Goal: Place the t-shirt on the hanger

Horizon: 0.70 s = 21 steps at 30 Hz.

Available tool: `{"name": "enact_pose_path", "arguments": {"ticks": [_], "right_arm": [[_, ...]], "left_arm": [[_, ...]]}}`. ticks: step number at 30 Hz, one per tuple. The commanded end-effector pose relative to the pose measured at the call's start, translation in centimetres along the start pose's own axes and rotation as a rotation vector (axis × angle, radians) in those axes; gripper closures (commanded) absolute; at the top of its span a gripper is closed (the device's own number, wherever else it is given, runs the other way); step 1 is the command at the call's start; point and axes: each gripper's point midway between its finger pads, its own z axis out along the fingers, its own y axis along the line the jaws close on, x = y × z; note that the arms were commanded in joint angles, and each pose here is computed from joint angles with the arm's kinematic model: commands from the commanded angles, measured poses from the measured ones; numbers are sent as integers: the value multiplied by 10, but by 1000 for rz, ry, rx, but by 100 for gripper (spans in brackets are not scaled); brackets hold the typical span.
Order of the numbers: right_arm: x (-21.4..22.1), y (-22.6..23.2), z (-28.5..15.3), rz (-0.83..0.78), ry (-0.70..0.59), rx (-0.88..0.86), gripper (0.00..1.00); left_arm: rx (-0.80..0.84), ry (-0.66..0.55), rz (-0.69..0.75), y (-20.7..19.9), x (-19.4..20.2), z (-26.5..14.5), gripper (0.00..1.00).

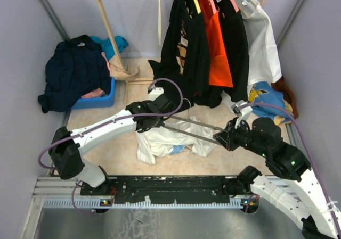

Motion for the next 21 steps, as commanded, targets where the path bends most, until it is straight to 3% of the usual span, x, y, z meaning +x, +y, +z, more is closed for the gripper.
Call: {"name": "enact_pose_path", "arguments": {"ticks": [1, 21], "right_arm": [[-11, 11, 7, -7, -26, -60, 100], [-11, 29, -12, 25, -21, -142, 100]], "left_arm": [[-5, -32, -5, 6, -8, -11, 100], [-10, -35, 2, 10, -9, -14, 100]]}}
